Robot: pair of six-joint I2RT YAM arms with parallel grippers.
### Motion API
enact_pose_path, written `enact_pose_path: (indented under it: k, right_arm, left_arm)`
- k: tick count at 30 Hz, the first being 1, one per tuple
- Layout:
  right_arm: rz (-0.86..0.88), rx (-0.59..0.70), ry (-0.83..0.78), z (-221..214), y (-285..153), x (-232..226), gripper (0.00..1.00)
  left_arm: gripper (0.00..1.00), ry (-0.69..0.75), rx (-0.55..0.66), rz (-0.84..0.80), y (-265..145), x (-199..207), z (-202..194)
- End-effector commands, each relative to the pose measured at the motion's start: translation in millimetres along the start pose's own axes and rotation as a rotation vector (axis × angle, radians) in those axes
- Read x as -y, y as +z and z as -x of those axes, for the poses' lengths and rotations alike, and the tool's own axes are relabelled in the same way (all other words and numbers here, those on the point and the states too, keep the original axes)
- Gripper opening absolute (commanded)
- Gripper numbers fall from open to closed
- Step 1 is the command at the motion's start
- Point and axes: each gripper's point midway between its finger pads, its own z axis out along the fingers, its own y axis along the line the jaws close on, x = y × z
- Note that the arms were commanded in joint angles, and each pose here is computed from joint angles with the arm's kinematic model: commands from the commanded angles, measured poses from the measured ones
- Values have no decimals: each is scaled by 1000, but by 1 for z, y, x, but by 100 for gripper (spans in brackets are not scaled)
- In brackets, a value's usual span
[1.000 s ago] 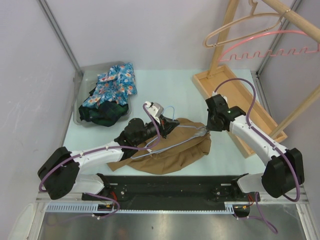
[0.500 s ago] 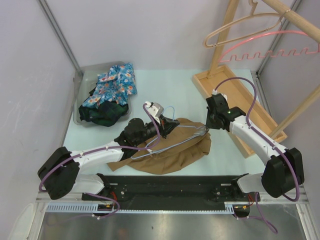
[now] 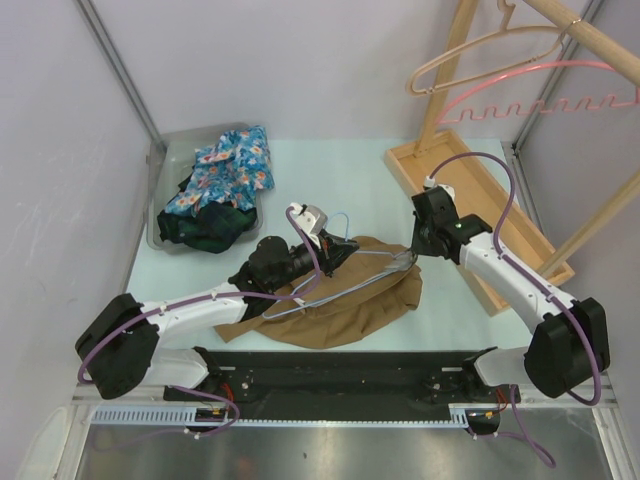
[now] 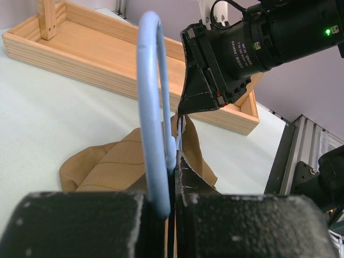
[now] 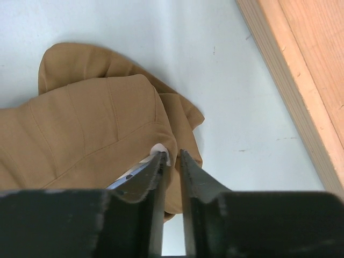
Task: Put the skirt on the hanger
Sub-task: Place skirt on hanger
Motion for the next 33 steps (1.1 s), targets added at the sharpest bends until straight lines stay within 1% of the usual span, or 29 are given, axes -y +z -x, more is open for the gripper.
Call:
enact_pose_path:
  k: [1, 2, 3, 4, 8, 13, 20, 25, 28, 33]
  right_arm:
    - [-14, 66, -1, 11, -7, 1, 14]
    - [-18, 64, -4, 10, -7, 1, 6]
    - [-26, 64, -6, 10, -8, 2, 1]
    - [-31, 61, -9, 8, -8, 2, 0]
    - [-47, 60, -22, 5, -10, 2, 0]
    - [-68, 81, -27, 6, -18, 7, 7]
    - [-96, 86, -31, 5, -23, 15, 10]
    - [-74, 78, -52, 5, -20, 9, 21]
    - [-50, 79, -60, 6, -18, 3, 24]
    - [-31, 73, -76, 6, -13, -2, 22]
  left_arm:
    - [0, 10, 68, -51, 4, 16, 28]
    - [0, 9, 67, -49, 4, 15, 27]
    - [0, 9, 66, -46, 4, 14, 27]
    - [0, 9, 66, -49, 4, 15, 27]
    - [0, 9, 65, -47, 5, 14, 26]
    - [0, 9, 64, -39, 5, 13, 27]
    - [0, 13, 66, -38, 7, 13, 28]
    - [0, 10, 66, -44, 8, 14, 28]
    - [0, 9, 67, -43, 8, 14, 29]
    - [0, 7, 66, -46, 9, 14, 29]
